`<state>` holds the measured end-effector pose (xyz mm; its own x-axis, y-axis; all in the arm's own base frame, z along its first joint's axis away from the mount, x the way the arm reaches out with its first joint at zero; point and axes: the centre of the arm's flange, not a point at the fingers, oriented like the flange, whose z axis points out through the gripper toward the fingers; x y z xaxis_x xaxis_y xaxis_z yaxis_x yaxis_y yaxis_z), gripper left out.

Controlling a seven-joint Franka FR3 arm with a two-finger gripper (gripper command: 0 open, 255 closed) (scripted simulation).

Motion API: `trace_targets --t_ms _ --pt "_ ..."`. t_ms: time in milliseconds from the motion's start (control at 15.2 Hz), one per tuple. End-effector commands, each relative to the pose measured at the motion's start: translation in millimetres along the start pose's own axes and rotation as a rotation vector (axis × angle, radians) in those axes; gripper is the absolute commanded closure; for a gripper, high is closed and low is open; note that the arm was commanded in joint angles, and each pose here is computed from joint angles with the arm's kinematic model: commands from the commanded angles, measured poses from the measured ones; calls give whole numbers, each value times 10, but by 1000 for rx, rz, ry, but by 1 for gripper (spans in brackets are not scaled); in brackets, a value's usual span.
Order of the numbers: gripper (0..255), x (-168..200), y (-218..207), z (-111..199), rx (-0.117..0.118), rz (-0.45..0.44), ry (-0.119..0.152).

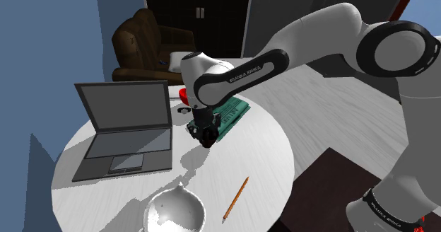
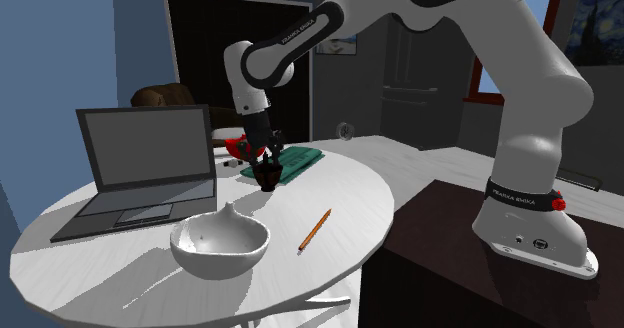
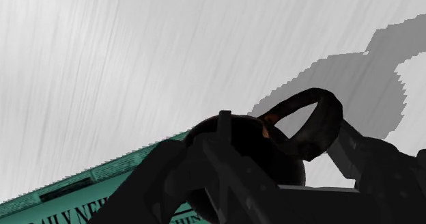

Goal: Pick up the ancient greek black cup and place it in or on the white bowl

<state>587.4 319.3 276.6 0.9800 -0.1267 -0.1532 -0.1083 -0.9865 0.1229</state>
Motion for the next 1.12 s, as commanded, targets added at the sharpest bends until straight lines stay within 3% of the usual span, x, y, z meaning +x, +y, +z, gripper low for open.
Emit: trace_targets --t_ms 0,528,1056 --pt "255 0 0 0 0 0 0" --pt "255 0 0 0 0 0 0" --pt "255 -65 52 -414 0 0 0"
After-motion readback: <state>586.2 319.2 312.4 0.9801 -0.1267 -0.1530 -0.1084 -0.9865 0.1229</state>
